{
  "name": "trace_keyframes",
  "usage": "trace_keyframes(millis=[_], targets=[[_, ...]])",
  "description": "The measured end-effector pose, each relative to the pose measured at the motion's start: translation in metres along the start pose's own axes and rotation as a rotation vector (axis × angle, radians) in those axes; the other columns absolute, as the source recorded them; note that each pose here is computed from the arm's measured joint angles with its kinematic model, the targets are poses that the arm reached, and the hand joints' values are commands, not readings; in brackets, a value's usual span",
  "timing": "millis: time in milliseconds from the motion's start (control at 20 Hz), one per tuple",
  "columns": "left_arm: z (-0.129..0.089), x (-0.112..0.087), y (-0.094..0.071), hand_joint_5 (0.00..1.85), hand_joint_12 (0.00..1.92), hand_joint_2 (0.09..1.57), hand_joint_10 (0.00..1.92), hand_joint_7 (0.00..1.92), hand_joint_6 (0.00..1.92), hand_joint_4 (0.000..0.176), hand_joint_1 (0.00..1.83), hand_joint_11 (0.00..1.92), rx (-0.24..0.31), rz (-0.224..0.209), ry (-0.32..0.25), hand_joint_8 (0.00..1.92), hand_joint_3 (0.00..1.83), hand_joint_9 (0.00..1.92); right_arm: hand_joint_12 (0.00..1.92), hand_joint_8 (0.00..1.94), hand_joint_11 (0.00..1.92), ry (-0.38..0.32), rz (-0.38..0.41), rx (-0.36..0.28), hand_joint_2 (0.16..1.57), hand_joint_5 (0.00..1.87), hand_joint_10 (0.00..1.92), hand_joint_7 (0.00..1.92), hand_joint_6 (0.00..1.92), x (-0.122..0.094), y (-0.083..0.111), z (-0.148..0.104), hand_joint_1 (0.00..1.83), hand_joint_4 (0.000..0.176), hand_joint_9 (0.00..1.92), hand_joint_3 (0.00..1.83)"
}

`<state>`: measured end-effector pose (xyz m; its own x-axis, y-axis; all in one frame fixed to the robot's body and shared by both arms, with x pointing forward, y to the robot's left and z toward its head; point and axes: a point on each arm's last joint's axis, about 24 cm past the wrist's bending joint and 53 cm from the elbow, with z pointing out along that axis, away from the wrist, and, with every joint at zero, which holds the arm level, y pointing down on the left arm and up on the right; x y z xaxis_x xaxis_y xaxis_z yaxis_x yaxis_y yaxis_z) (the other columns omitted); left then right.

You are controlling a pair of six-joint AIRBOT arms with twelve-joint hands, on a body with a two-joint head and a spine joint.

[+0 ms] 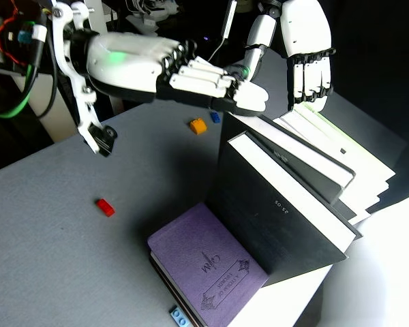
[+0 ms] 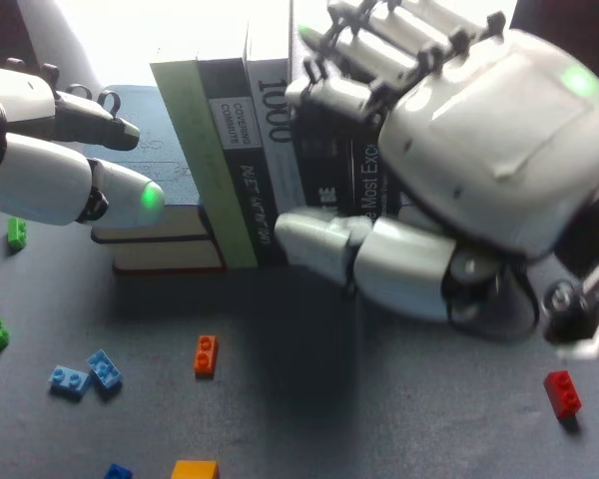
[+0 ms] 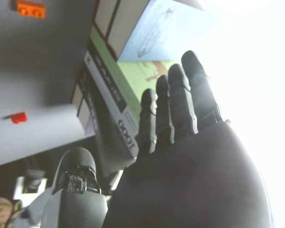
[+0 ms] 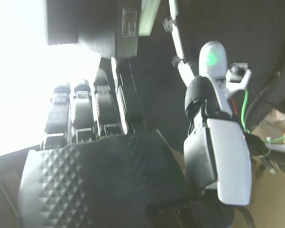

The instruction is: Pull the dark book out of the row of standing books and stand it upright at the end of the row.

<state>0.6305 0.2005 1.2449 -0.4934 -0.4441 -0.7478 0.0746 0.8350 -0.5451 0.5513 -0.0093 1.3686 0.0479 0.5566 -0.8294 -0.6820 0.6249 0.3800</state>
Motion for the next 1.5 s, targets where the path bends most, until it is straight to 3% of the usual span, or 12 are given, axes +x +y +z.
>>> trace_keyframes(millis=[100, 400, 450, 500, 700, 800, 1000, 1200, 1500], targets=[[0.000, 0.000, 0.000, 0.18, 0.32, 1.19, 0.00, 0.18, 0.00, 0.020, 0.00, 0.13, 0.001, 0.000, -0.001, 0.00, 0.01, 0.19, 0.00, 0.01, 0.00, 0.018, 0.003, -0.016, 1.20, 0.44, 0.00, 0.11, 0.22, 0.004, 0.011, -0.005, 0.00, 0.003, 0.00, 0.00], [0.000, 0.000, 0.000, 0.21, 0.32, 1.19, 0.01, 0.21, 0.01, 0.020, 0.01, 0.16, 0.000, -0.003, 0.000, 0.01, 0.00, 0.21, 0.00, 0.00, 0.00, 0.068, 0.022, -0.030, 1.20, 0.43, 0.00, 0.09, 0.22, 0.015, 0.031, -0.019, 0.00, 0.000, 0.00, 0.00], [-0.001, -0.002, 0.003, 0.19, 0.31, 1.19, 0.00, 0.20, 0.00, 0.023, 0.00, 0.14, -0.004, -0.014, -0.005, 0.00, 0.00, 0.20, 0.00, 0.01, 0.00, 0.118, 0.035, 0.021, 1.20, 0.44, 0.00, 0.09, 0.22, 0.028, 0.020, -0.028, 0.00, 0.000, 0.00, 0.00], [-0.001, -0.002, 0.003, 0.19, 0.31, 1.19, 0.00, 0.20, 0.00, 0.018, 0.00, 0.15, -0.005, -0.012, -0.006, 0.00, 0.00, 0.20, 0.00, 0.01, 0.00, 0.121, 0.039, 0.028, 1.20, 0.45, 0.00, 0.09, 0.23, 0.029, 0.018, -0.029, 0.00, 0.000, 0.00, 0.00], [-0.001, -0.001, 0.003, 0.19, 0.30, 1.19, 0.00, 0.19, 0.00, 0.023, 0.00, 0.16, -0.003, -0.015, -0.004, 0.00, 0.00, 0.20, 0.00, 0.00, 0.00, 0.086, 0.051, 0.023, 1.20, 0.45, 0.00, 0.09, 0.23, 0.017, 0.021, -0.025, 0.00, 0.000, 0.00, 0.00], [-0.001, -0.002, 0.003, 0.20, 0.30, 1.19, 0.00, 0.20, 0.00, 0.025, 0.00, 0.15, -0.004, -0.014, -0.005, 0.01, 0.00, 0.20, 0.00, 0.01, 0.00, 0.017, 0.074, 0.018, 1.20, 0.46, 0.00, 0.11, 0.24, -0.004, 0.027, -0.022, 0.00, 0.000, 0.00, 0.00], [-0.001, -0.001, 0.003, 0.20, 0.29, 1.20, 0.00, 0.21, 0.00, 0.020, 0.00, 0.16, -0.004, -0.015, -0.005, 0.00, 0.00, 0.21, 0.00, 0.01, 0.00, -0.057, 0.092, -0.004, 1.21, 0.46, 0.00, 0.11, 0.23, -0.022, 0.034, -0.024, 0.00, 0.000, 0.00, 0.00], [-0.001, -0.001, 0.003, 0.19, 0.28, 1.20, 0.00, 0.20, 0.00, 0.019, 0.00, 0.16, -0.004, -0.014, -0.005, 0.00, 0.00, 0.21, 0.00, 0.01, 0.00, -0.092, 0.111, 0.035, 1.21, 0.46, 0.00, 0.11, 0.24, -0.027, 0.020, -0.024, 0.00, 0.000, 0.00, 0.00], [-0.001, -0.001, 0.003, 0.19, 0.28, 1.20, 0.00, 0.19, 0.00, 0.026, 0.00, 0.18, -0.005, -0.014, -0.005, 0.00, 0.00, 0.20, 0.00, 0.00, 0.00, -0.072, 0.116, 0.099, 1.20, 0.46, 0.00, 0.09, 0.24, -0.013, -0.008, -0.020, 0.00, 0.004, 0.00, 0.00]])
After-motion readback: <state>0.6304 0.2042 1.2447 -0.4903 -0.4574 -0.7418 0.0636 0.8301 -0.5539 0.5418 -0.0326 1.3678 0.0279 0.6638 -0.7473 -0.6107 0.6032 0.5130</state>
